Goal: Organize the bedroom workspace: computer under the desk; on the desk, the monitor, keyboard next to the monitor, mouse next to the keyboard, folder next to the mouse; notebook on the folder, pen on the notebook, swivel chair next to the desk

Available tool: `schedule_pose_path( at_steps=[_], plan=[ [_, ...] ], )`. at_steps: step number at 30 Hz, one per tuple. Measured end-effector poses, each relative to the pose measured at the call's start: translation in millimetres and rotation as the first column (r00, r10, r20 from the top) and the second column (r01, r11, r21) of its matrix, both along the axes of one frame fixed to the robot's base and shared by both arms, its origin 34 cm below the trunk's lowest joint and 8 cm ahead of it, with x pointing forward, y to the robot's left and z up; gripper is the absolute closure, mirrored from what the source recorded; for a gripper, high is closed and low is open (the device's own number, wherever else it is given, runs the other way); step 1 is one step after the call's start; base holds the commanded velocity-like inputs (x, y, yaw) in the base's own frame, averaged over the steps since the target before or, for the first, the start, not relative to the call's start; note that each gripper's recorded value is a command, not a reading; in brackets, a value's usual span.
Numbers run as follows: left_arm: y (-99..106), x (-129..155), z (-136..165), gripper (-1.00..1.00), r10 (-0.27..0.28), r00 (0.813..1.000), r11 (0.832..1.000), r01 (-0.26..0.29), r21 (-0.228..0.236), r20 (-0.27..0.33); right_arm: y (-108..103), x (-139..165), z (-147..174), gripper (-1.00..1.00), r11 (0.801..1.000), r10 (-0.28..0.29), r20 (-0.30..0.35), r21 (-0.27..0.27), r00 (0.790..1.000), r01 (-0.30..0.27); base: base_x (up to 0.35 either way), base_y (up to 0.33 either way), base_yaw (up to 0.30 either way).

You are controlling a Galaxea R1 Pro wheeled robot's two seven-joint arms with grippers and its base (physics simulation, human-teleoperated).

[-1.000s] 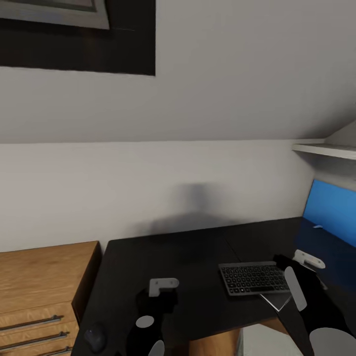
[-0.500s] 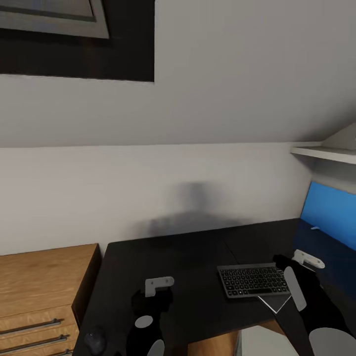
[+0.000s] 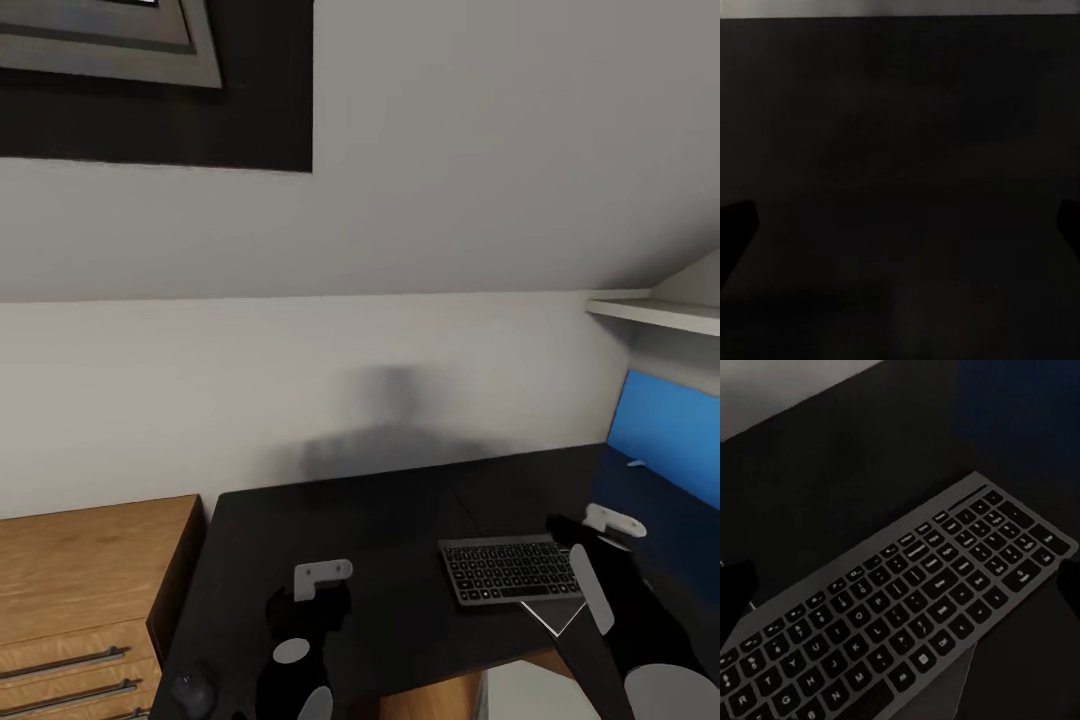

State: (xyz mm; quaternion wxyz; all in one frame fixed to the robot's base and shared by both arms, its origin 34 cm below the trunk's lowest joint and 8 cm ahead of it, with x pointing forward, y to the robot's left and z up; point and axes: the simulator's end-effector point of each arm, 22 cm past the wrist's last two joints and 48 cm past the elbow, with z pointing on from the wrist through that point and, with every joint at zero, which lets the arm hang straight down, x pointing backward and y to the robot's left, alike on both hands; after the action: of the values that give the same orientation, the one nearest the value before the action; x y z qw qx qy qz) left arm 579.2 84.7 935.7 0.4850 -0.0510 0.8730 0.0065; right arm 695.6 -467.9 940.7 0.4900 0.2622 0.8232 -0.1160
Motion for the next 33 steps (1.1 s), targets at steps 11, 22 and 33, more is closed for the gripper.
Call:
schedule_pose_path(
  at_steps=[11, 22, 33],
  plan=[
    [-0.4, 0.1, 0.8, -1.00, 0.000, 1.000, 1.000, 0.000, -0.002, 0.002, -14.3, 2.8, -25.5, -1.00, 0.990, 0.096, 0.005, -0.100, 0.995, -0.095, 0.000, 0.000, 0.000],
    [-1.4, -0.8, -0.8, -1.00, -0.002, 1.000, 1.000, 0.002, -0.008, -0.004, -34.2, 9.7, -59.4, -1.00, 0.989, 0.076, 0.042, -0.127, 0.996, -0.070, 0.035, 0.000, 0.000],
    [-1.3, -1.1, -3.1, -1.00, -0.002, 1.000, 1.000, 0.002, -0.007, -0.009, -39.8, 5.8, -75.0, -1.00, 0.995, 0.057, -0.051, -0.074, 0.997, -0.061, 0.147, -0.027, 0.000]
  ],
)
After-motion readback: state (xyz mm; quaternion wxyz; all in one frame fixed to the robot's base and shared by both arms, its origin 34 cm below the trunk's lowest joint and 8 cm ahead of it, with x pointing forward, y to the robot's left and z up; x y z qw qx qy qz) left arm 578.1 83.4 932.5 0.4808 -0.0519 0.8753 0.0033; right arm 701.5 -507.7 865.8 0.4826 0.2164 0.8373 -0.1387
